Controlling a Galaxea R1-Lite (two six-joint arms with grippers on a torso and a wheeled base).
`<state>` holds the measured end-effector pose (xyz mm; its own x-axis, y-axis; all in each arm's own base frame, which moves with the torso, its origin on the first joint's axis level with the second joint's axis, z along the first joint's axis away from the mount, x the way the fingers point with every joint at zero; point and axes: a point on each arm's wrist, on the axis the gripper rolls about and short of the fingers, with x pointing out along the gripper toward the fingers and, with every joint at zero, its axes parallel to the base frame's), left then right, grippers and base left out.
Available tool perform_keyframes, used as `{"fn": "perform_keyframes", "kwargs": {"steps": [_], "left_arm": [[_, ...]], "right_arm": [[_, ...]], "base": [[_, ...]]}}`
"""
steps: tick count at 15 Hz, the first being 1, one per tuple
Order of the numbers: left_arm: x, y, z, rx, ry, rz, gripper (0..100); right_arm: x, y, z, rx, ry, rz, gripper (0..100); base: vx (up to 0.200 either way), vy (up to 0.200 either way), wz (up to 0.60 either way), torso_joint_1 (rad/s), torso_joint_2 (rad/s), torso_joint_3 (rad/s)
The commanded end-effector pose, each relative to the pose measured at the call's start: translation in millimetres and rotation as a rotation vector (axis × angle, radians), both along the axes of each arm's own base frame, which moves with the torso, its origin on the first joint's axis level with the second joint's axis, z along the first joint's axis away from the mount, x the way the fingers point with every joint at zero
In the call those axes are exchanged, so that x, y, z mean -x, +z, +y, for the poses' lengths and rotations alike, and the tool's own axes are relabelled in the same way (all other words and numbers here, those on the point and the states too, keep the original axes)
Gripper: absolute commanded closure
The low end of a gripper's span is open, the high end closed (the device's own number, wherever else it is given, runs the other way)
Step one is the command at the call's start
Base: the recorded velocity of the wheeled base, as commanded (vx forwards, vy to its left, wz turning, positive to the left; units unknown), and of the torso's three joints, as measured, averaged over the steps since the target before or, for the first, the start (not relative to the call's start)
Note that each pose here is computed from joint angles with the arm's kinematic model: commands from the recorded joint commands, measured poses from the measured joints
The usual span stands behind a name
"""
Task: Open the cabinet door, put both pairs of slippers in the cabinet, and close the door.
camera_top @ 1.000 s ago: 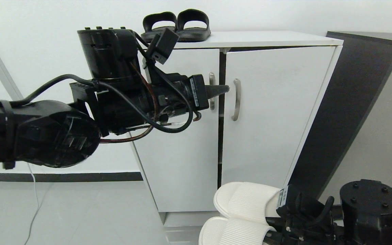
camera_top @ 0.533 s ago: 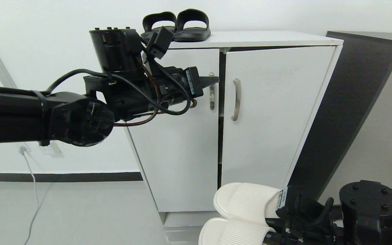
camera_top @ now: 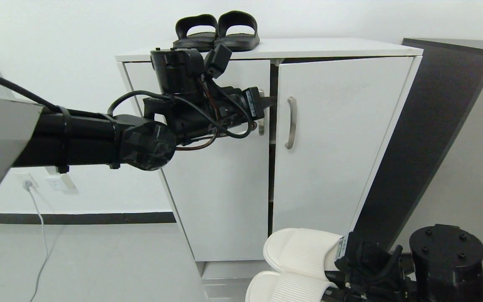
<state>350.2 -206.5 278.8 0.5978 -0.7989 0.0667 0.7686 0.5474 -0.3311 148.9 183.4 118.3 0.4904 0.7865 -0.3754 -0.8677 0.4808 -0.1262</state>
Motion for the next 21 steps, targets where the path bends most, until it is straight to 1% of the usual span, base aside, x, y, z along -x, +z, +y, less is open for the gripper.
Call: {"fn": "perform_keyframes", "kwargs": {"steps": [1, 2, 3, 4, 6, 7, 8, 9, 10, 11, 12, 13, 16, 17, 18, 19, 20, 21], "left_arm": [[-3.5, -6.6, -4.3, -0.006, -0.005, 0.012, 100], [0.2, -7.8, -8.0, -0.009, -0.014, 0.013, 100], [7.7, -11.6, -11.9, -0.018, -0.019, 0.024, 100], [23.9, -10.2, -15.1, -0.018, -0.034, 0.019, 100], [49.5, -7.4, -21.3, -0.004, -0.085, -0.002, 100], [70.7, -4.2, -24.5, 0.002, -0.126, -0.018, 100], [77.4, -2.4, -24.1, 0.004, -0.136, -0.023, 100], [86.8, 1.1, -20.6, -0.002, -0.144, -0.042, 100], [88.9, 2.7, -18.2, -0.002, -0.142, -0.05, 100], [91.0, 4.4, -13.8, 0.0, -0.136, -0.053, 100], [91.7, 4.2, -5.3, -0.003, -0.116, -0.051, 100], [98.4, 7.2, 6.8, 0.003, -0.097, -0.06, 100], [137.2, 11.4, 58.9, 0.006, -0.025, -0.074, 100], [161.8, 5.9, 80.6, -0.009, -0.002, -0.075, 100], [182.9, -0.9, 96.2, -0.032, 0.013, -0.076, 100], [201.4, -8.7, 111.1, -0.063, 0.043, -0.077, 100], [224.8, -21.5, 127.0, -0.12, 0.093, -0.085, 100], [234.1, -25.2, 132.7, -0.138, 0.113, -0.097, 100]], "right_arm": [[-0.2, -1.3, 0.6, 0.005, 0.002, 0.004, 100], [0.1, -2.1, 0.7, 0.008, 0.003, 0.007, 100], [0.2, -2.2, 0.6, 0.01, 0.003, 0.008, 100], [0.6, -2.4, 0.7, 0.01, 0.005, 0.008, 100], [0.9, -2.6, 0.8, 0.011, 0.006, 0.009, 100], [1.9, -3.3, 0.9, 0.013, 0.009, 0.011, 100], [2.0, -3.6, 0.6, 0.014, 0.009, 0.012, 100], [2.0, -3.4, 0.7, 0.013, 0.009, 0.011, 100], [2.0, -3.3, 0.7, 0.012, 0.009, 0.01, 100], [1.9, -3.2, 0.8, 0.011, 0.009, 0.009, 100], [1.9, -3.2, 0.8, 0.011, 0.009, 0.009, 100], [1.6, -3.2, 0.6, 0.011, 0.008, 0.009, 100], [-2.2, -5.2, 0.1, 0.015, -0.007, 0.016, 100], [-3.9, -6.3, -0.7, 0.018, -0.015, 0.019, 100], [-6.8, -7.0, -1.4, 0.019, -0.026, 0.021, 100], [-9.4, -7.1, -1.8, 0.018, -0.036, 0.023, 100], [-12.6, -5.2, -2.6, 0.008, -0.049, 0.018, 100], [-14.6, -5.2, -3.7, 0.008, -0.059, 0.018, 100]], "base": [[0.0, 0.0, 0.0, 0.0, 0.0, 0.0], [-0.2, 0.0, 0.0, 0.002, 0.0, -0.002], [-0.2, 0.0, 0.0, 0.007, 0.0, 0.002], [-0.2, 0.0, 0.0, 0.007, 0.01, 0.002], [-0.2, 0.0, 0.0, 0.005, 0.0, 0.005], [-0.2, 0.0, 0.0, -0.002, 0.0, 0.002], [-0.2, 0.0, 0.0, 0.002, 0.0, 0.002], [-0.2, 0.0, 0.0, 0.007, 0.01, 0.002], [-0.2, 0.0, 0.0, 0.002, 0.0, 0.002], [0.0, 0.0, 0.0, 0.0, 0.0, 0.0], [0.0, 0.0, 0.0, 0.0, 0.0, 0.0], [0.0, 0.0, 0.0, 0.0, 0.0, 0.0], [0.0, 0.0, 0.0, 0.0, 0.0, 0.0], [0.0, 0.0, 0.0, 0.0, 0.0, 0.0], [0.0, 0.0, 0.0, 0.0, 0.0, 0.0], [0.0, 0.0, 0.0, 0.0, 0.0, 0.0], [0.0, 0.0, 0.0, 0.0, 0.0, 0.0], [0.0, 0.0, 0.0, 0.0, 0.0, 0.0]]}}
